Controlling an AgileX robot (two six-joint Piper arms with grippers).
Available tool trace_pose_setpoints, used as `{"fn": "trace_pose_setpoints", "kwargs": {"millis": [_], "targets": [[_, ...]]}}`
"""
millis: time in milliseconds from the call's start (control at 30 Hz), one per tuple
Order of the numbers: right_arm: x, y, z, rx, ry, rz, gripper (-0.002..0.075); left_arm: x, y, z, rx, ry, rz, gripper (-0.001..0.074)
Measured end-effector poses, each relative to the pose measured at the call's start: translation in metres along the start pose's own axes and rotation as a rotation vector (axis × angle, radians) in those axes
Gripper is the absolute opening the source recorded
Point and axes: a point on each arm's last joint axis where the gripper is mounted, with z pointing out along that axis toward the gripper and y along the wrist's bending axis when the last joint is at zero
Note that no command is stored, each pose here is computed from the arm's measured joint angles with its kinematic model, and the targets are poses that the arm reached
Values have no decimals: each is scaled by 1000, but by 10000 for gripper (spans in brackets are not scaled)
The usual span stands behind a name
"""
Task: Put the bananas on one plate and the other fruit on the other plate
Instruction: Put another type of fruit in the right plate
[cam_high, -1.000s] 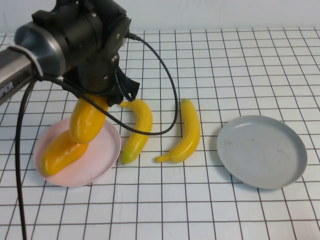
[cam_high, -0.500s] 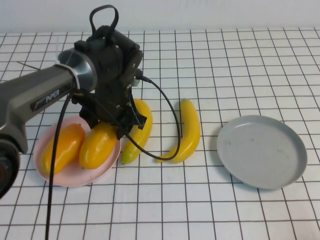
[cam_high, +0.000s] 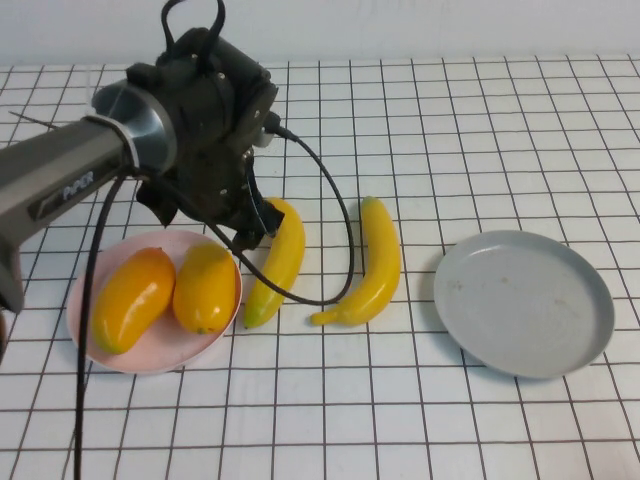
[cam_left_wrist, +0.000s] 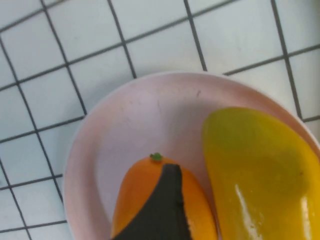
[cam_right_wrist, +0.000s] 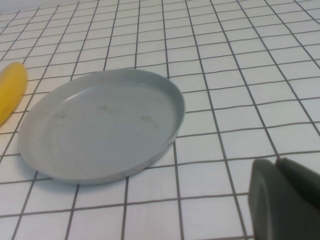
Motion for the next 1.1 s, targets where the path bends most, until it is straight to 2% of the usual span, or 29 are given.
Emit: {"fn": "trace_pose_setpoints", "kwargs": {"millis": [133,233,300,400,533,633,700,767,867,1100], "targets": [[0,0,0,0,0,0,-18,-1,12,-40,42,-149,-57,668],[0,0,0,0,0,0,-18,4,20,-87,153,-311,-89,664],[0,0,0,0,0,0,-18,14,26,-120,222,-421,-84,634],[0,0,0,0,0,0,-18,39,30,-156,279,-551,-65,521],[0,0,0,0,0,0,-18,81,27,-179,326,-659,-36,336],[0,0,0,0,0,0,-18,110,26,-178,342,-690,-35,213],[0,0,0,0,0,0,-18,132,29,-170,345,-674,-110,91],[0,0,0,0,0,0,-18,150,32,-162,342,-640,-175,41],[0,0,0,0,0,0,-18,174,38,-159,334,-612,-203,11],[0,0,0,0,0,0,-18,211,49,-163,296,-606,-135,-1]]}}
